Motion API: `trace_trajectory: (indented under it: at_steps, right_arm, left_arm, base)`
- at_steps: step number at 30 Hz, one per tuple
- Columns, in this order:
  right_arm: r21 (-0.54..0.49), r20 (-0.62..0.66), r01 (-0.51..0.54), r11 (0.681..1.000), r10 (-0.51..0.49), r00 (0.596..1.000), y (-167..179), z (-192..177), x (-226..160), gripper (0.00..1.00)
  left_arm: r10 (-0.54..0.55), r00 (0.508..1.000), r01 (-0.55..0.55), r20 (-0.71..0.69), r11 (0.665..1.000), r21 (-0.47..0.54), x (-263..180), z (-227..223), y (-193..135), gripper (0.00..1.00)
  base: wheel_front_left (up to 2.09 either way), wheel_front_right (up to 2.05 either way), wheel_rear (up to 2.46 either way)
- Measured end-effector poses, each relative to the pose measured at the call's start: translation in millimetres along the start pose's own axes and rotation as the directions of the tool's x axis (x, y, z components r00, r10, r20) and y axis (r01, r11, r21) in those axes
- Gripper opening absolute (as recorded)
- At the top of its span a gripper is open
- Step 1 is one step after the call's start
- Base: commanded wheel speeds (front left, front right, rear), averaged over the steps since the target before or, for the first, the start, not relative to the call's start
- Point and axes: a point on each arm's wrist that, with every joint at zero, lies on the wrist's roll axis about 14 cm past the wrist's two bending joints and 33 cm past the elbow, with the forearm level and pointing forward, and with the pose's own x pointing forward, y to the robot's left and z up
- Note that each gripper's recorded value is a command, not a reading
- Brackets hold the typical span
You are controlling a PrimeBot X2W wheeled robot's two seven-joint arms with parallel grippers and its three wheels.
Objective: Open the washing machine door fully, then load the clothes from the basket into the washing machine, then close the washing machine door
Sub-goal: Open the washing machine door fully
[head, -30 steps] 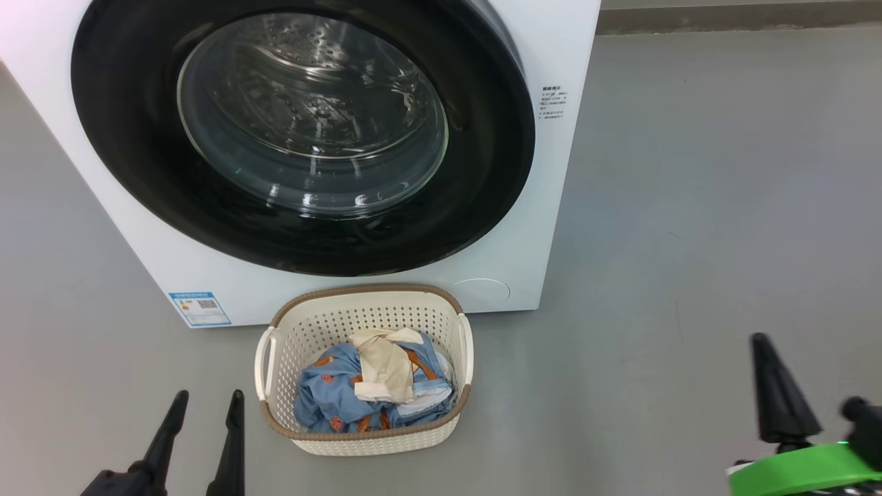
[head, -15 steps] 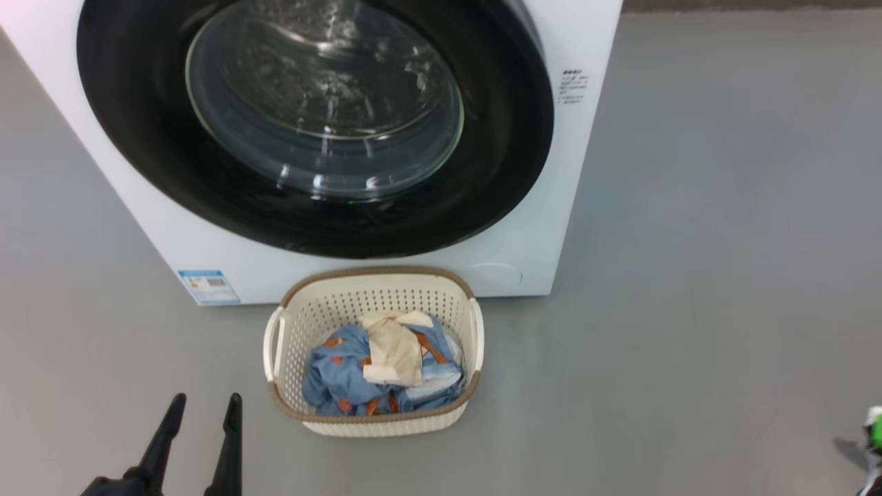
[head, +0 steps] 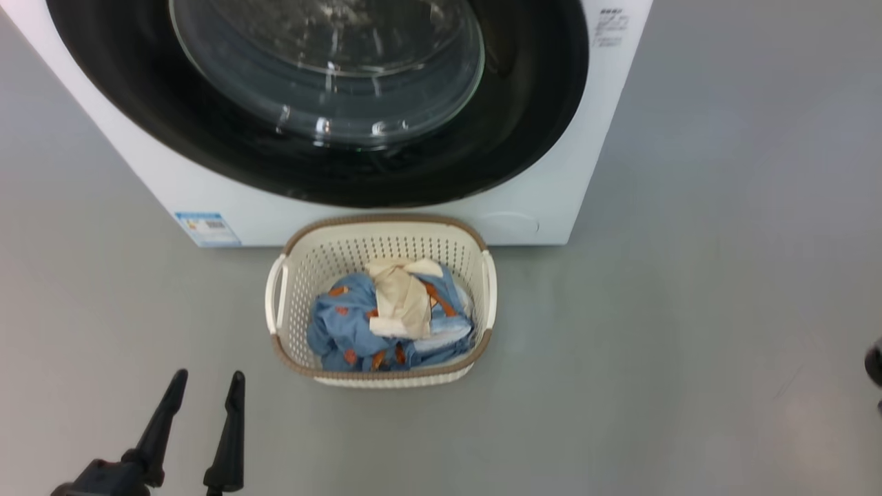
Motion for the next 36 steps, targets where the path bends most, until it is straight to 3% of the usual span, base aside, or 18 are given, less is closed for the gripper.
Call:
trace_trajectory:
  at_steps: [4, 11, 18, 31, 36]
  right_arm:
    - [0.073, -0.077, -0.023, 0.997, 0.028, 0.997, 6, -17, 22, 0.00]
    - [0.110, -0.217, -0.049, 0.993, 0.073, 0.974, 13, -52, 49, 0.00]
    - [0.134, -0.386, -0.088, 0.987, 0.134, 0.913, 26, -110, 72, 0.00]
    - [0.144, -0.536, -0.157, 0.977, 0.210, 0.817, 44, -176, 106, 0.00]
    - [0.150, -0.608, -0.181, 0.972, 0.235, 0.758, 50, -210, 112, 0.00]
  left_arm:
    - [0.006, 1.000, -0.005, -0.019, 1.000, 0.008, 5, -6, 4, 1.00]
    - [0.026, 0.998, -0.025, -0.058, 1.000, 0.014, 6, -18, 12, 1.00]
    - [0.055, 0.995, -0.054, -0.084, 0.998, 0.023, 9, -26, 22, 1.00]
    - [0.118, 0.982, -0.117, -0.150, 0.993, 0.018, 3, -47, 35, 1.00]
    - [0.141, 0.975, -0.138, -0.175, 0.990, 0.026, 0, -54, 41, 1.00]
  base:
    - [0.00, 0.00, 0.00]
    - [0.00, 0.00, 0.00]
    - [0.00, 0.00, 0.00]
    - [0.00, 0.00, 0.00]
    - [0.00, 0.00, 0.00]
